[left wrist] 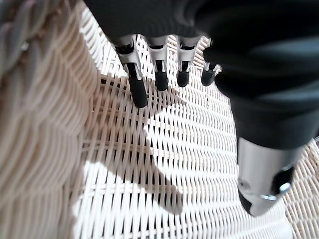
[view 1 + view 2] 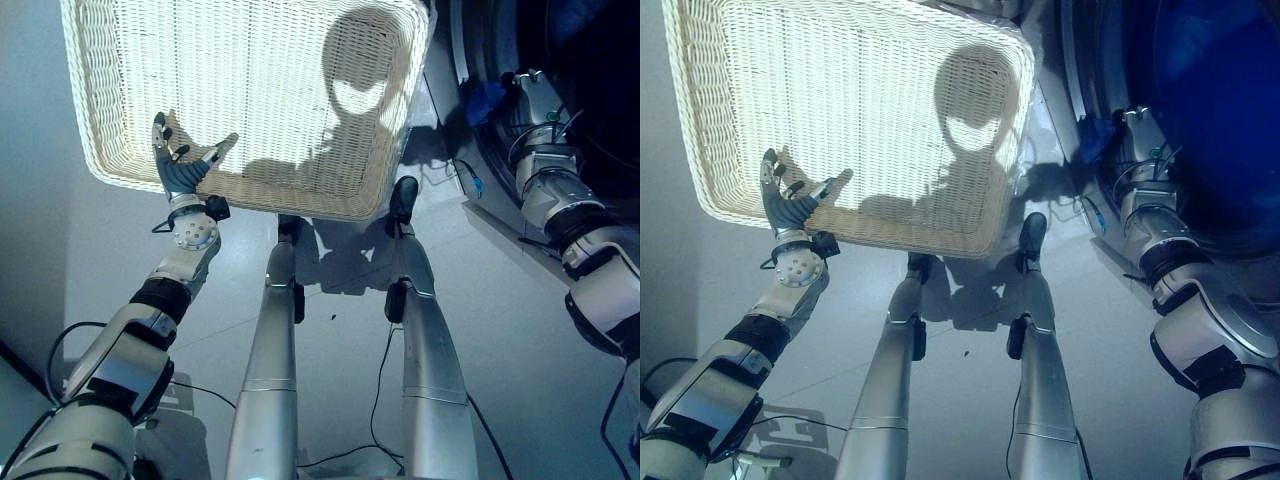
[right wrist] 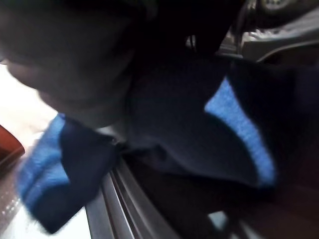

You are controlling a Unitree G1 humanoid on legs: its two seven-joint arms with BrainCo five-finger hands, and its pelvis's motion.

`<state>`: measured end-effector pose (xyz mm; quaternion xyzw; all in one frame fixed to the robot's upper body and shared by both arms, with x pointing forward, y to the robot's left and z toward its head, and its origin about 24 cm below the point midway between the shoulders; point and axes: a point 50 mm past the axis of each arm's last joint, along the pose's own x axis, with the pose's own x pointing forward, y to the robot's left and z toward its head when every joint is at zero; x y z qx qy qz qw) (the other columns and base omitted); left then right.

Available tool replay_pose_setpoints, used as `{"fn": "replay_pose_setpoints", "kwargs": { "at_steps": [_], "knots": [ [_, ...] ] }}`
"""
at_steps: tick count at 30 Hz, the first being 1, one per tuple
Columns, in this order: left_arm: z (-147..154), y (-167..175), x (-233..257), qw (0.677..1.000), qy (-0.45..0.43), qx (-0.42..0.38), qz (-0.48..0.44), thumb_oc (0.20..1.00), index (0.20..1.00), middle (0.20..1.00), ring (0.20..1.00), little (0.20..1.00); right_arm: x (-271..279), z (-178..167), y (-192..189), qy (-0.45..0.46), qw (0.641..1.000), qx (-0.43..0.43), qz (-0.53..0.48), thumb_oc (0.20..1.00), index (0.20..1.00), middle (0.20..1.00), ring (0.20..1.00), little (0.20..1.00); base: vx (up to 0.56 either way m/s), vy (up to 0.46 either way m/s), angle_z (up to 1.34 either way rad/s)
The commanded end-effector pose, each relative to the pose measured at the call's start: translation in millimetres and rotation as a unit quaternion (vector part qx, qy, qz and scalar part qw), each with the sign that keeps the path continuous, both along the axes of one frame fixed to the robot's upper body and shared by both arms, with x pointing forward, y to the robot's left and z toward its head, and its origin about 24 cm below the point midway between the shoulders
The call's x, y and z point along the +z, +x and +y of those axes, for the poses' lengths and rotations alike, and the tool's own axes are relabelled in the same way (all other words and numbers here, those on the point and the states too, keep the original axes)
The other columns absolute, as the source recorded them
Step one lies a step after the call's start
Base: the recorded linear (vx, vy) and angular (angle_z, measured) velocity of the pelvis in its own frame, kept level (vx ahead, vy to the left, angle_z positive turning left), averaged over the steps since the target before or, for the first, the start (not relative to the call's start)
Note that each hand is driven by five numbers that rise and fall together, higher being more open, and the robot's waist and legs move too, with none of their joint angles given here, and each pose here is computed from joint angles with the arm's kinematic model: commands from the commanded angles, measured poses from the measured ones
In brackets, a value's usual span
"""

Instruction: Put the clothes into the washing machine.

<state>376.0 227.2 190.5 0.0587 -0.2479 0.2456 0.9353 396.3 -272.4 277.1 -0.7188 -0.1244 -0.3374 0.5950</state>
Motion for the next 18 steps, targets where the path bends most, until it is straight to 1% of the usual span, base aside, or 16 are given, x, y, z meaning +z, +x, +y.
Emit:
{"fn": "replay_pose_setpoints", "kwargs": {
  "at_steps": [1,8,9,10,11,12,13,14,16,17,18],
  "knots": [
    [-22,6,18,0.999,0.01,-0.041,-0.031,1.0,1.0,1.0,1.0,1.0,-3,-16,-5,-0.046,0.998,-0.046,0.015,0.2,0.2,0.2,0.2,0.2,0.0,0.0,0.0],
    [-20,5,16,0.999,0.009,-0.04,-0.031,1.0,1.0,1.0,1.0,1.0,1,-16,-7,-0.051,0.998,-0.043,0.001,0.2,0.2,0.2,0.2,0.2,0.0,0.0,0.0],
    [-22,4,16,0.999,0.008,-0.039,-0.032,1.0,1.0,1.0,1.0,1.0,1,-17,-8,-0.022,0.999,-0.034,-0.016,0.2,0.2,0.2,0.2,0.2,0.0,0.0,0.0],
    [-22,4,16,0.999,0.008,-0.039,-0.032,1.0,1.0,1.0,1.0,1.0,1,-17,-8,-0.022,0.999,-0.034,-0.016,0.2,0.2,0.2,0.2,0.2,0.0,0.0,0.0],
    [-21,4,16,0.999,0.007,-0.039,-0.031,1.0,1.0,1.0,1.0,1.0,2,-20,-10,0.011,0.999,-0.027,-0.032,0.2,0.2,0.2,0.2,0.2,0.0,0.0,0.0],
    [-21,4,16,0.999,0.007,-0.039,-0.031,1.0,1.0,1.0,1.0,1.0,2,-20,-10,0.011,0.999,-0.027,-0.032,0.2,0.2,0.2,0.2,0.2,0.0,0.0,0.0],
    [-20,3,16,0.999,0.008,-0.038,-0.031,1.0,1.0,1.0,1.0,1.0,5,-26,-14,0.106,0.99,-0.016,-0.087,0.2,0.2,0.2,0.2,0.2,0.0,0.0,0.0],
    [-16,3,15,0.999,0.009,-0.036,-0.028,1.0,1.0,1.0,1.0,1.0,13,-36,-21,0.222,0.96,-0.012,-0.169,0.2,0.2,0.2,0.2,0.2,0.0,0.0,0.0],
    [-13,2,13,0.999,0.009,-0.033,-0.027,1.0,1.0,1.0,1.0,1.0,19,-41,-26,0.274,0.937,-0.007,-0.217,0.2,0.2,0.2,0.2,0.2,0.0,0.0,0.0],
    [-7,-2,4,0.999,0.007,-0.029,-0.024,1.0,1.0,1.0,1.0,1.0,31,-51,-36,0.353,0.884,-0.001,-0.306,0.2,0.2,0.2,0.2,0.2,0.0,0.0,0.0],
    [-6,-4,2,0.999,0.006,-0.028,-0.023,1.0,1.0,1.0,1.0,1.0,34,-53,-38,0.369,0.872,-0.001,-0.322,0.2,0.2,0.2,0.2,0.2,0.0,0.0,0.0]
  ]
}}
